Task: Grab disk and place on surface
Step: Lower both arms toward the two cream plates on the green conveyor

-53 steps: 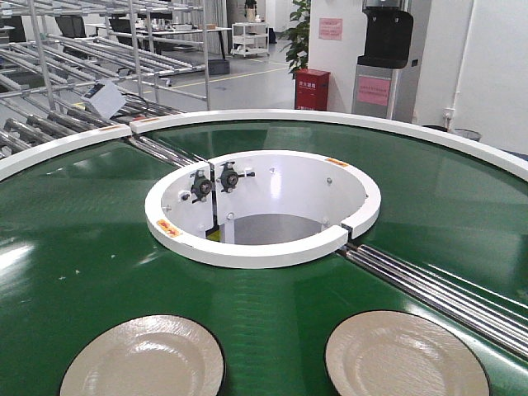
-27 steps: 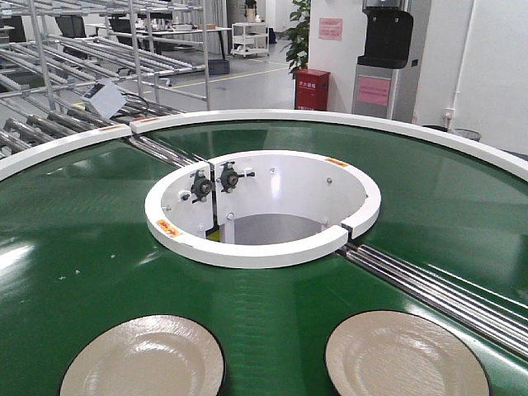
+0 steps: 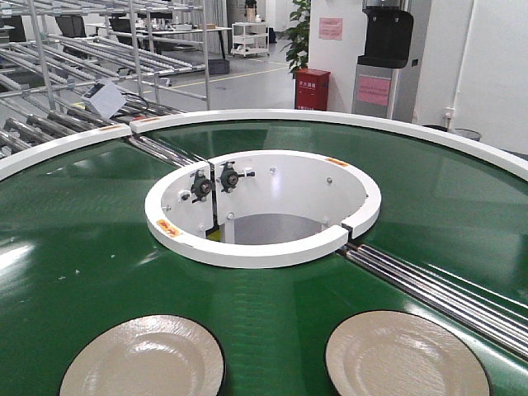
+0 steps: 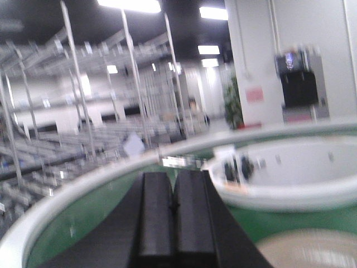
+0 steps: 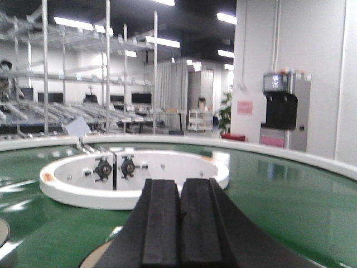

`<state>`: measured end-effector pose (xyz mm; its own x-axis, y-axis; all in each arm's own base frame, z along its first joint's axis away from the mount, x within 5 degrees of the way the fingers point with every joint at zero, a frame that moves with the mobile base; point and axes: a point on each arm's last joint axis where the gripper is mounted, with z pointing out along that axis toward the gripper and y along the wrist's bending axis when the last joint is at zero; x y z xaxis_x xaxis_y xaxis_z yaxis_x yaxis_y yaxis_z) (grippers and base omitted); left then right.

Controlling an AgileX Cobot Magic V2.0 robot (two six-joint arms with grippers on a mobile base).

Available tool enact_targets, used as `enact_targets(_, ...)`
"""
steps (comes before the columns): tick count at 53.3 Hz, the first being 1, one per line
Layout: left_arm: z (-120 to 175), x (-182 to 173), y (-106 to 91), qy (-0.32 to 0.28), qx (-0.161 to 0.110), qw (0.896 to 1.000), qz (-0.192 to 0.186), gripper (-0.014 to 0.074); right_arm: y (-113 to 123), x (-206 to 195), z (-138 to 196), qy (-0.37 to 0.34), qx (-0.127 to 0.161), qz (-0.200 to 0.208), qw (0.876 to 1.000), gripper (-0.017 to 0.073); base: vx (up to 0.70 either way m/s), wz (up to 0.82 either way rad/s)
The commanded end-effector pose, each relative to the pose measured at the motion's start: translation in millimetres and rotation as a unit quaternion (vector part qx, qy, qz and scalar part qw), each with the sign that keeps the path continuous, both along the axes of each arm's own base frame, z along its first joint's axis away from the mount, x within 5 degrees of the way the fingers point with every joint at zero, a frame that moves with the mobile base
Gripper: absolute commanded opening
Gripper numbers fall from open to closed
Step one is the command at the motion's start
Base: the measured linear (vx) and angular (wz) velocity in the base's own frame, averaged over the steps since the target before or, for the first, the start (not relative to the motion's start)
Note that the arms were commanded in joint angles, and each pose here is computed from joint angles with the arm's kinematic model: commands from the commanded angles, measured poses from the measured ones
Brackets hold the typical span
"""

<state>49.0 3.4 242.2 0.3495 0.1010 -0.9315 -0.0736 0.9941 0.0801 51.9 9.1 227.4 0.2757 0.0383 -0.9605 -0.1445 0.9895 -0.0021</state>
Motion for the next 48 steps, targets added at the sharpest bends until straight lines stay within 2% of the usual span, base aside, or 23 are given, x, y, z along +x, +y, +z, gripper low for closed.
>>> enact_targets(1, 55, -18, 1.9, -0.114, -0.02, 0.993, 0.0, 0.0001, -1, -14, 46, -0.086, -0.004, -0.001, 0.996, -0.0006, 0.0, 0.0)
enact_targets(4, 82, -25, 1.8, -0.128, -0.03, 0.991, -0.006, 0.0001, -3, -23, 80, -0.112, -0.016, -0.012, 0.994, -0.0006, 0.0, 0.0)
enact_targets(10, 138, -27, 0.1, -0.128, -0.026, 0.991, -0.014, 0.0001, -4, -30, 144, -0.144, -0.028, -0.026, 0.989, -0.0006, 0.0, 0.0)
enact_targets(14, 174, -14, -1.1, -0.106, -0.024, 0.994, -0.02, 0.0001, -3, -14, 174, -0.121, -0.03, -0.028, 0.992, -0.0006, 0.0, 0.0)
enact_targets(20, 202, 22, -3.2, -0.032, -0.022, 0.999, -0.029, 0.0001, 0, 23, 201, -0.069, -0.025, -0.026, 0.997, -0.0006, 0.0, 0.0)
enact_targets(26, 203, 70, -4.2, 0.049, -0.022, 0.998, -0.033, 0.0001, 5, 67, 211, -0.032, -0.029, -0.023, 0.999, -0.0006, 0.0, 0.0)
enact_targets(34, 186, 115, -3.9, 0.109, -0.024, 0.993, -0.03, 0.0001, 10, 109, 201, 0.013, -0.036, -0.018, 0.999, -0.0006, 0.0, 0.0)
enact_targets(39, 180, 127, -3.8, 0.126, -0.025, 0.991, -0.029, 0.0002, 12, 127, 191, 0.041, -0.039, -0.017, 0.998, -0.0006, 0.0, 0.0)
enact_targets(48, 178, 134, -3.3, 0.124, -0.024, 0.992, -0.026, 0.0034, 14, 144, 180, 0.072, -0.043, -0.016, 0.996, 0.0029, 0.0, 0.0)
